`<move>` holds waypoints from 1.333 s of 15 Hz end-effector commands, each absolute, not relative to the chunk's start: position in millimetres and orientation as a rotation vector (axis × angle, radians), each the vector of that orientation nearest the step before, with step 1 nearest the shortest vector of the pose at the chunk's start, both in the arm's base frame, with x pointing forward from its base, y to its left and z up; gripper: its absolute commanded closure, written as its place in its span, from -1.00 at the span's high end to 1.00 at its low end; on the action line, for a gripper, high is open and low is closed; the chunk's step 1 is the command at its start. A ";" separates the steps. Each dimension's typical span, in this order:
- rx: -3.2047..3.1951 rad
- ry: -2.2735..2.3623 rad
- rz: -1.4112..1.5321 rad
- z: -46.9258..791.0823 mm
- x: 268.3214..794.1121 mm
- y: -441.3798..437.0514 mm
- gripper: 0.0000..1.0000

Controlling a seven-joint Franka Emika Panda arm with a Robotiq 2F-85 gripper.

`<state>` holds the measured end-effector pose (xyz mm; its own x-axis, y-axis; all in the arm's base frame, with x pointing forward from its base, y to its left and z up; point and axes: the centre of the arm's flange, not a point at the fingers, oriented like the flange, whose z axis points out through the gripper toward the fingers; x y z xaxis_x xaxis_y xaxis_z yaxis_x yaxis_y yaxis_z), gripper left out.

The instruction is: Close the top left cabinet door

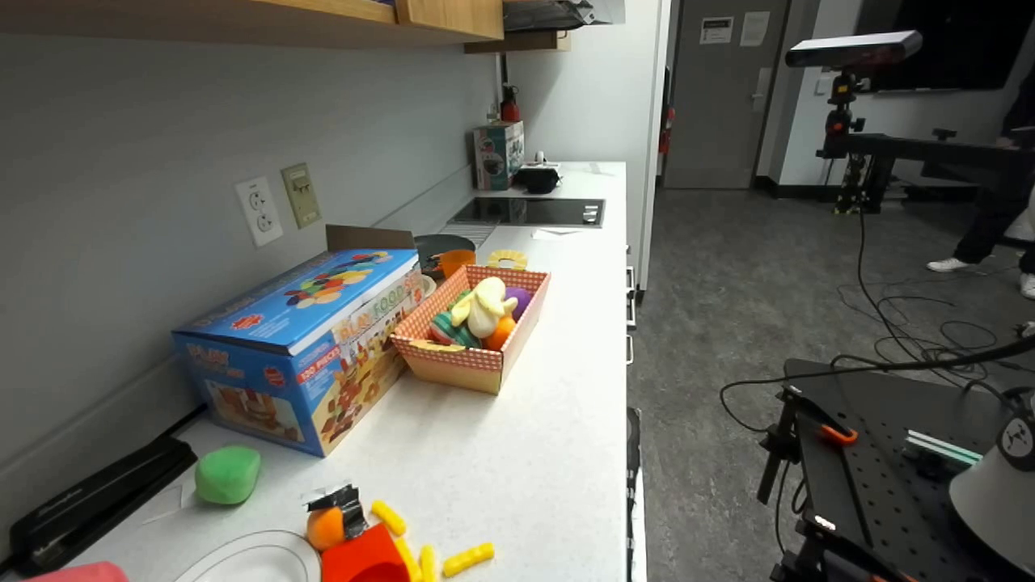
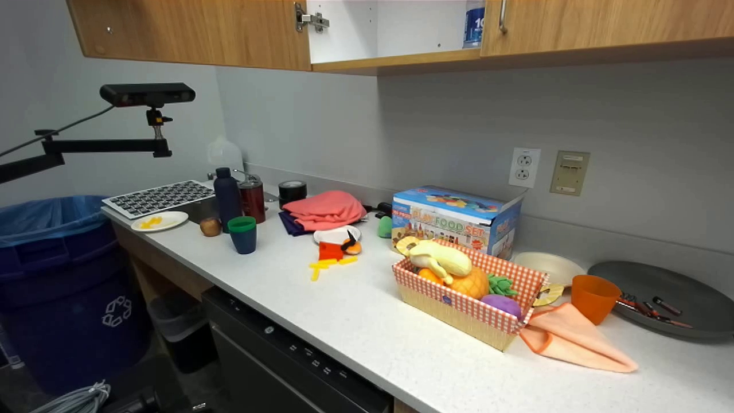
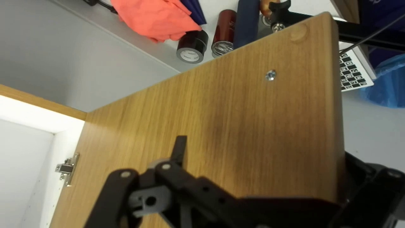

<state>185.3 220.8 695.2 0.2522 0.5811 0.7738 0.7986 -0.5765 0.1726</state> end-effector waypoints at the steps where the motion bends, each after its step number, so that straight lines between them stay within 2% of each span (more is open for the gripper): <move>1: -2.389 -1.248 -1.315 701.5 206.4 187.0 1.00; 14: -2.782 -1.082 -1.433 701.9 247.2 75.4 1.00; 20: -2.901 -1.039 -1.503 699.8 275.8 56.3 1.00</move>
<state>255.0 57.6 700.7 0.4467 0.6094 0.6551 0.4087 -0.7903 0.4564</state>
